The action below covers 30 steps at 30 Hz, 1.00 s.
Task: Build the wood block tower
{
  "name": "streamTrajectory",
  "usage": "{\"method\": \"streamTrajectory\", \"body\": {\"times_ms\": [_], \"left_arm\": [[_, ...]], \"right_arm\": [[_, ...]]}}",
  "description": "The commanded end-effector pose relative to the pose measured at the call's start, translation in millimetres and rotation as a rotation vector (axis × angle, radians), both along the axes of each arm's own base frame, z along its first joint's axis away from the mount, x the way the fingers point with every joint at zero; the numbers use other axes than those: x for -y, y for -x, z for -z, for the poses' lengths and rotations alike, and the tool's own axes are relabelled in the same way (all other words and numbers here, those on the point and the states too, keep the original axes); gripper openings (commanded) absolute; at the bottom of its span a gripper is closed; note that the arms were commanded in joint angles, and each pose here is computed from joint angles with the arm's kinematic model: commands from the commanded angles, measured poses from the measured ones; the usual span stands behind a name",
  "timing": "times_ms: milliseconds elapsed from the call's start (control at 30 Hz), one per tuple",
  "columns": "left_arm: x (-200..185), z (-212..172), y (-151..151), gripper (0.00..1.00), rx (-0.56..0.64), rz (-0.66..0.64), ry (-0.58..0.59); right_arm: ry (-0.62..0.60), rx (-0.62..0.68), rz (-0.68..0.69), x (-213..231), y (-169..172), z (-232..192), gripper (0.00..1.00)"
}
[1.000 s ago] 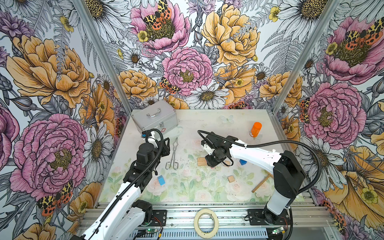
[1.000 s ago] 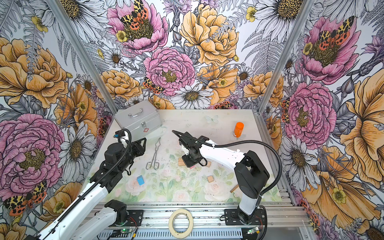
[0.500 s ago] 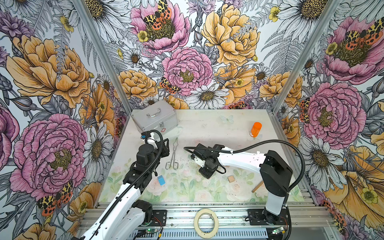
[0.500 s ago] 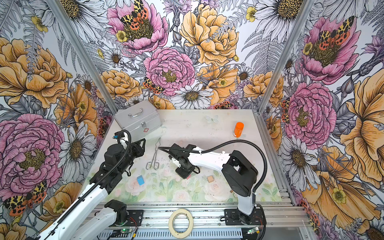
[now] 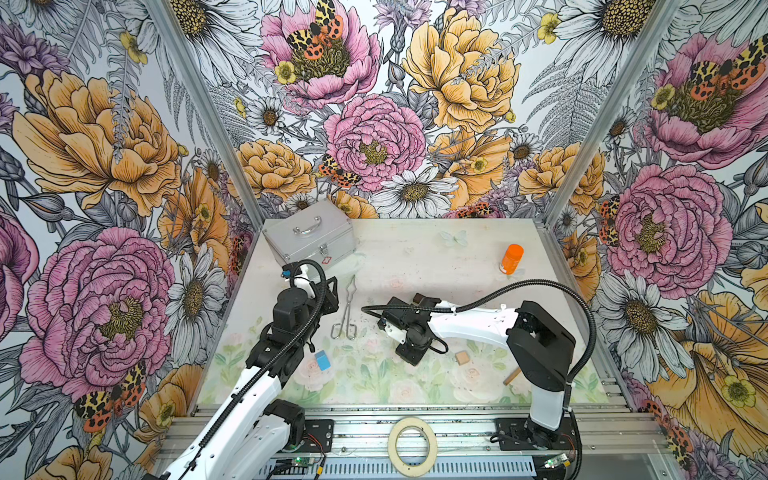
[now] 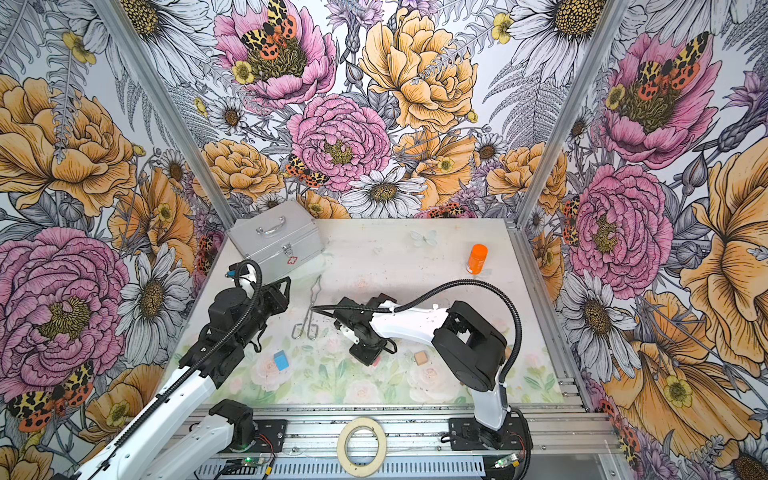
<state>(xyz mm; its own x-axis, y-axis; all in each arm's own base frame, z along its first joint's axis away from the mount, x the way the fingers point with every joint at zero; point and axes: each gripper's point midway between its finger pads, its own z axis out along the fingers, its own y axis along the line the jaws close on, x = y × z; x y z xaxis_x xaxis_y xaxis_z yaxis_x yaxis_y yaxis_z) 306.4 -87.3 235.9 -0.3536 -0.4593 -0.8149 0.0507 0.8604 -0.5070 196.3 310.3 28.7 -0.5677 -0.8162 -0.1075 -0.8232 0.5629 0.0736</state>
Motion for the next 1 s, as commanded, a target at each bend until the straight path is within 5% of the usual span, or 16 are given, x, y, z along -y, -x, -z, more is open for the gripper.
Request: {"method": "streamTrajectory", "body": {"times_ms": [0, 300, 500, 733, 967], "left_arm": [[-2, -1, 2, 0.39, 0.016, -0.009, -0.018], [-1, -3, 3, 0.39, 0.021, -0.006, -0.016], [1, -10, 6, 0.39, 0.033, 0.006, -0.003], [4, -39, 17, 0.39, 0.097, 0.038, 0.053], [11, -56, 28, 0.38, 0.127, 0.084, 0.109]], "right_arm": [[-0.007, 0.01, -0.012, -4, 1, 5, 0.23], [-0.01, 0.031, 0.014, -4, -1, 1, 0.42], [-0.064, 0.086, 0.103, -10, -7, -26, 0.45], [-0.234, 0.183, 0.685, -9, -11, -91, 0.45], [-0.22, 0.128, 0.967, -27, 29, -68, 0.46]]}}
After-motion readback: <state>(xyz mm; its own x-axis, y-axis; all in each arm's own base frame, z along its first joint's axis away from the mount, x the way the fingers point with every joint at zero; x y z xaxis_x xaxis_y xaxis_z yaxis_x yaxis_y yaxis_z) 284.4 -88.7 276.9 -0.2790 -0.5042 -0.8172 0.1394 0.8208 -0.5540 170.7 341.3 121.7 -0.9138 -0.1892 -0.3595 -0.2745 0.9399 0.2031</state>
